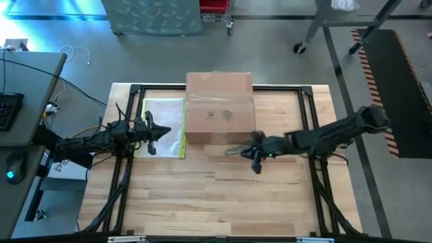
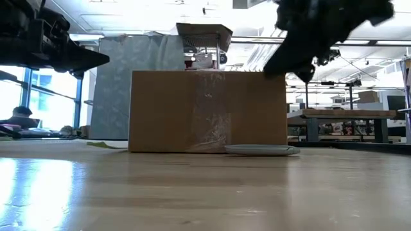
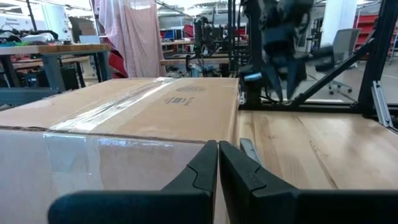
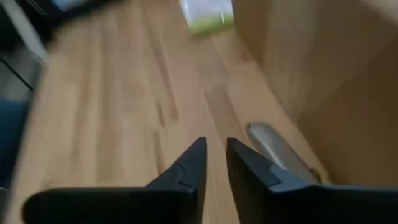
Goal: Unpack boxes
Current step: Prepare the silver cutter sliding the blade
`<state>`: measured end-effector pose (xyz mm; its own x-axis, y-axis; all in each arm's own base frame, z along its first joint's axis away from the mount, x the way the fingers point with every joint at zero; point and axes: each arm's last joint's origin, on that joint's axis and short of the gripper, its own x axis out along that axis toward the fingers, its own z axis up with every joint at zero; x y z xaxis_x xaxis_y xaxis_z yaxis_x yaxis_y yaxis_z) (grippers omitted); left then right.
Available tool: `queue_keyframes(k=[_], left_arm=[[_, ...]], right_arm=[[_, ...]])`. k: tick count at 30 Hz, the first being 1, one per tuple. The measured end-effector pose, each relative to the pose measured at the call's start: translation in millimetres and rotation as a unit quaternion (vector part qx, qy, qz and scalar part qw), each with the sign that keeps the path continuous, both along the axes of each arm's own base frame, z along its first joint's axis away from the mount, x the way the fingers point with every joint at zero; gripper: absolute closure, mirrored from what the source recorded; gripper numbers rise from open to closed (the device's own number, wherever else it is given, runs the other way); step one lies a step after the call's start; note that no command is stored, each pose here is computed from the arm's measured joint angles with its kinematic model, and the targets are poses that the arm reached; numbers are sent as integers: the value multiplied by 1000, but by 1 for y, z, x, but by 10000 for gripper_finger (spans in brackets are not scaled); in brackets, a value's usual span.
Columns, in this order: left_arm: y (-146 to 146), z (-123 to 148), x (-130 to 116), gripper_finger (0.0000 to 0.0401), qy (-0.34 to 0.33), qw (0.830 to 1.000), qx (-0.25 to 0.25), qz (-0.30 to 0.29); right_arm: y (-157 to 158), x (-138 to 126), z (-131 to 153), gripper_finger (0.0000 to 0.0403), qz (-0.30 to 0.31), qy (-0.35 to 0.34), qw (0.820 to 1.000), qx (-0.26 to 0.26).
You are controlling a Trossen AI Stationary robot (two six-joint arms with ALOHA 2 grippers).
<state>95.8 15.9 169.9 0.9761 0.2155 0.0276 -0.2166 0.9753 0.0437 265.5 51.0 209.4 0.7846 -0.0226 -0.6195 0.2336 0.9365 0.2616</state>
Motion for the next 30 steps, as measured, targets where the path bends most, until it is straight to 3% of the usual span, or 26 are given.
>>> queue_keyframes(k=[6,13,18,23,27,30], left_arm=[[0,0,0,401,0,1000,0,0],[0,0,0,401,-7,999,-31,-1],[0,0,0,401,-14,998,-61,-2],[0,0,0,401,-14,998,-64,-2],[0,0,0,401,-14,998,-64,-2],[0,0,0,401,-15,997,-69,-3]], right_arm=[[11,57,-17,335,2,83,995,-45],[10,98,-48,336,-111,221,964,-98],[8,104,-69,336,-146,282,943,-102],[19,101,-76,336,-100,315,943,-46],[46,87,-61,336,-55,330,942,-13],[67,70,-32,336,-38,309,950,-30]])
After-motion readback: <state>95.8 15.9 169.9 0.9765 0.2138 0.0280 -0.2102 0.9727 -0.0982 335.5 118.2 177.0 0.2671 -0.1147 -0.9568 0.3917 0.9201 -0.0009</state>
